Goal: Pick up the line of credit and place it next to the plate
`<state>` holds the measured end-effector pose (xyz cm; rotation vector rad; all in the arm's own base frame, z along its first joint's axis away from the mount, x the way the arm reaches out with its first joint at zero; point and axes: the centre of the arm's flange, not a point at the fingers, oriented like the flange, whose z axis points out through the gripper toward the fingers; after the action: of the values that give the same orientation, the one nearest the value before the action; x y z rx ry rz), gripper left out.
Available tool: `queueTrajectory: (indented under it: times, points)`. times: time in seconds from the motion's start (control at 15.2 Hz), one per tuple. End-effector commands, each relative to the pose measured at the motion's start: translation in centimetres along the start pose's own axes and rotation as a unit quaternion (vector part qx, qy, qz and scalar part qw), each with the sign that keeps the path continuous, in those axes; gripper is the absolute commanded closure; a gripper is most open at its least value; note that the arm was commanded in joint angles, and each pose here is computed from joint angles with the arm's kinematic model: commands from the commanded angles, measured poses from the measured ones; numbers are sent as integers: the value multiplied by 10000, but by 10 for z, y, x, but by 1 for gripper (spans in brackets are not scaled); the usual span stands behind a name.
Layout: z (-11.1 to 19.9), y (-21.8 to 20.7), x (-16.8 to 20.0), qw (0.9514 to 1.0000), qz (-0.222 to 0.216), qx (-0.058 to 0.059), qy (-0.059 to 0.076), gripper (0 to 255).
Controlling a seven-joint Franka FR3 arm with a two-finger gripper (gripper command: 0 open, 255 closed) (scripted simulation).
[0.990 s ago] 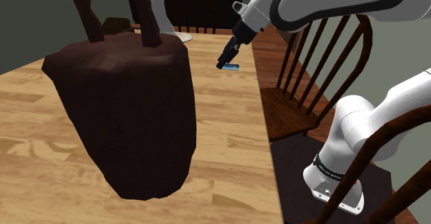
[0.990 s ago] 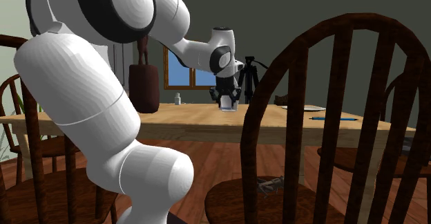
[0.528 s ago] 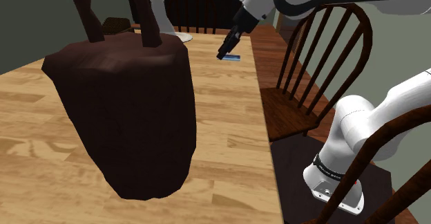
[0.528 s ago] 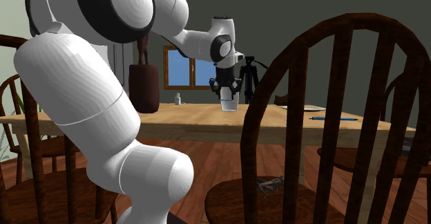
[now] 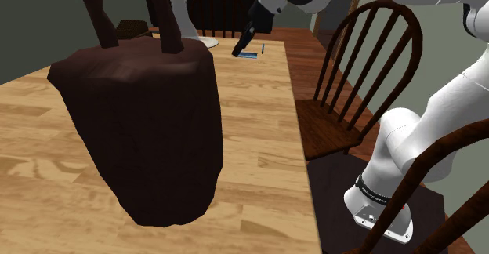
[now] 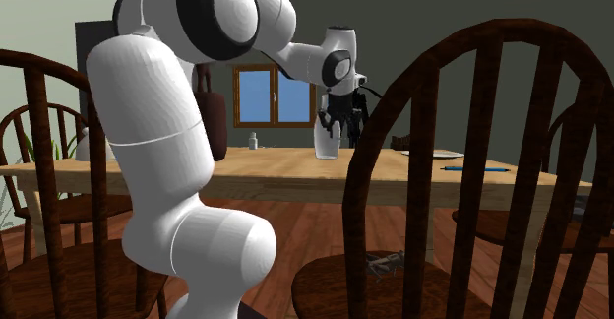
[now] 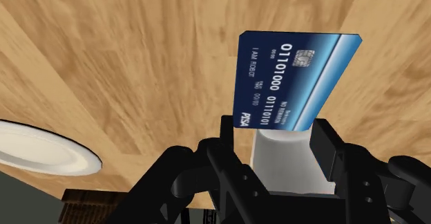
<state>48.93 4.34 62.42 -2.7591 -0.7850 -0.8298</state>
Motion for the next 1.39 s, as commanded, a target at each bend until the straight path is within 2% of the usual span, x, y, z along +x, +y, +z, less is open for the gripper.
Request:
queueTrajectory:
  times: [0.0,0.86,1.32]
  points:
    - [13,19,14,10000,-5,-6,0,255]
    - [81,148,118,10000,-5,-6,0,255]
    - [112,148,97,10000,-5,-6,0,255]
